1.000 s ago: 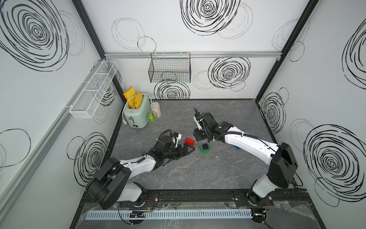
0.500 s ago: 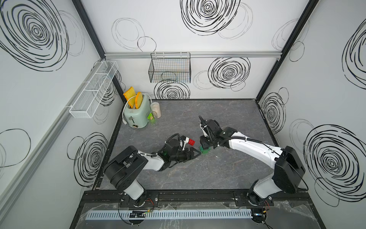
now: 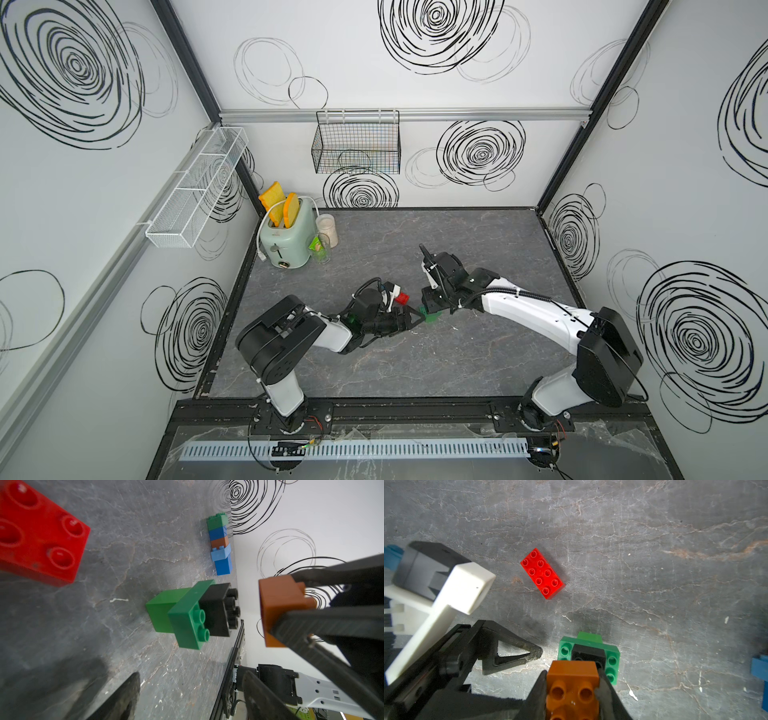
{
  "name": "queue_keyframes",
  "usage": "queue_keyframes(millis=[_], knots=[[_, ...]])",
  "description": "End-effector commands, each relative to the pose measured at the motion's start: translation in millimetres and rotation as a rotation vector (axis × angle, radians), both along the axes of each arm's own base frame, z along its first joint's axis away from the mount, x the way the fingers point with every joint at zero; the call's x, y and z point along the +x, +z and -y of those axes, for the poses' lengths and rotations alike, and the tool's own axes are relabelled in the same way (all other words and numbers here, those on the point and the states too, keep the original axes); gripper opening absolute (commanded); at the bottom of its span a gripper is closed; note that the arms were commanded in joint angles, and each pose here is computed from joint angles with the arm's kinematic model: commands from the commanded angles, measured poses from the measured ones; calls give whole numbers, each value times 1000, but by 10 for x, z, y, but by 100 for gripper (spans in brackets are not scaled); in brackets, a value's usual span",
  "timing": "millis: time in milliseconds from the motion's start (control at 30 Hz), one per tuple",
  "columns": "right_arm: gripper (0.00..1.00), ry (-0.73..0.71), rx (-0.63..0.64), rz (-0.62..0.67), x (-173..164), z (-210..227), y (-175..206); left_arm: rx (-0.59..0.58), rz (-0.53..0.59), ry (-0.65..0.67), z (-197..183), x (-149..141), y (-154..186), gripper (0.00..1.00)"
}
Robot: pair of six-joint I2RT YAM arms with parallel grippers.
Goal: Assemble the letter f with lego
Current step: Assemble the lego brick with the lego brick.
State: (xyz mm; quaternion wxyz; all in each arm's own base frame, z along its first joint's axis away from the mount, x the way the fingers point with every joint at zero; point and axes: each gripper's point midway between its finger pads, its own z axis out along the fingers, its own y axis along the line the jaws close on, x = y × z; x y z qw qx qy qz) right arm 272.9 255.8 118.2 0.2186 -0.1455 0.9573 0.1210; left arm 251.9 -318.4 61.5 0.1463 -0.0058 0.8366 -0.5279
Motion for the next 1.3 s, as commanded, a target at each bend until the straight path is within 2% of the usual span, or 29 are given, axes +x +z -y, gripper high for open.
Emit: queue_keyframes(millis=[0,1267], knots=[[30,-2,-13,-6,-29,71,-10,-42,52,11,80,120,140,80],[31,14,-32,-36,-7,96,-236,2,19,21,89,168,-95,81]])
